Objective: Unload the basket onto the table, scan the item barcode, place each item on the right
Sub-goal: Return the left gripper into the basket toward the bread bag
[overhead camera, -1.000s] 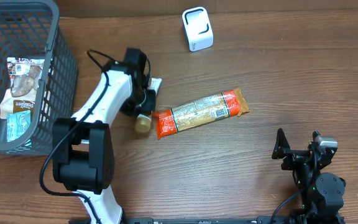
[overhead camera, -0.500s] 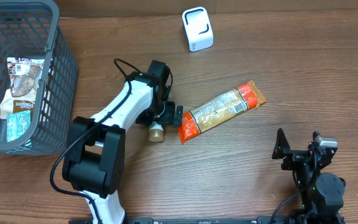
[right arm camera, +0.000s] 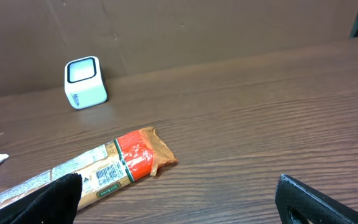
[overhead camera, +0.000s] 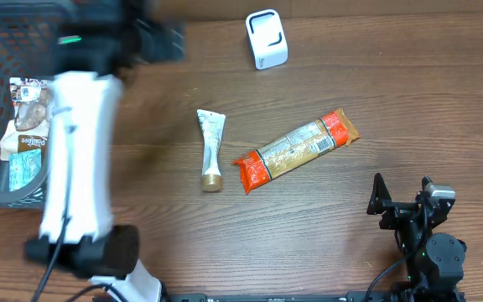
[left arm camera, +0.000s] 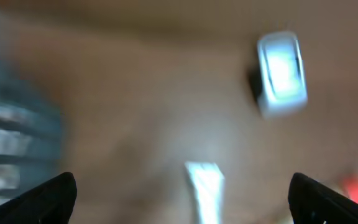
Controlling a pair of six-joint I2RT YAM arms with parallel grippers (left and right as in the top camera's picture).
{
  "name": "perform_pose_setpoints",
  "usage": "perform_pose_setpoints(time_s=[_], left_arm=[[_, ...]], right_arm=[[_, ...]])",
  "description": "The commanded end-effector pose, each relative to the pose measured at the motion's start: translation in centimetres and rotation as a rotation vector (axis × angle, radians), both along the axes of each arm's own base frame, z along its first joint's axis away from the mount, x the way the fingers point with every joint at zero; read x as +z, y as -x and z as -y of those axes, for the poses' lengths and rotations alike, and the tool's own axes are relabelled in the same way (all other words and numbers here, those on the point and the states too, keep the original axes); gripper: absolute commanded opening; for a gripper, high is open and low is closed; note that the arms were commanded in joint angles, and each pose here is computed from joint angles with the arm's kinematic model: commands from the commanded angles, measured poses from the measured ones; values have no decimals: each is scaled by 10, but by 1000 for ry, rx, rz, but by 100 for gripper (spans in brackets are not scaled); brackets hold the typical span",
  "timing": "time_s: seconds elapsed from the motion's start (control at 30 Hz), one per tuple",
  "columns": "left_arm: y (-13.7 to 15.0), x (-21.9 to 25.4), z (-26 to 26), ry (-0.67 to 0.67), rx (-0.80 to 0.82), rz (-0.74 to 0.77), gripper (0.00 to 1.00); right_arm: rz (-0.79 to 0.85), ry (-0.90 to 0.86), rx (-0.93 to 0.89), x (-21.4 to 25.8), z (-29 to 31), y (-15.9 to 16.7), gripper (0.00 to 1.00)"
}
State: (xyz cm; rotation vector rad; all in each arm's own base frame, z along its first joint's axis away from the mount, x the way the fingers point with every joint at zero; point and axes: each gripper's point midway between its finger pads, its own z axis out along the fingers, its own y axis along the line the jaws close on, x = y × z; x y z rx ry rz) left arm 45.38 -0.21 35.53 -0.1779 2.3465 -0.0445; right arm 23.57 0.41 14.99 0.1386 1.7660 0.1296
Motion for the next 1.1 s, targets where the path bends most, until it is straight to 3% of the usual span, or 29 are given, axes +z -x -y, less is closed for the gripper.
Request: perform_pose_setpoints(time_s=[0.0,0.13,0.3,0.43,0.73,1.07], left_arm=[[19,61,-87,-142,192,141,100],[30,69,-170,-204,350,168,100],[41,32,-237,-225,447,60,100],[32,-7,-261,-129,426,26,100],[16,-119,-299,-96,445,-101,100],[-10,-228,-309,-81,346,-212,100]], right_arm=[[-3,0,-11,1,2,1,100],[-3,0,-11,1,2,1,100],[-3,0,-11,1,2,1,100],[-3,0,-11,1,2,1,100],[-3,0,-11,1,2,1,100],[-3,0,-11,1,2,1,100]])
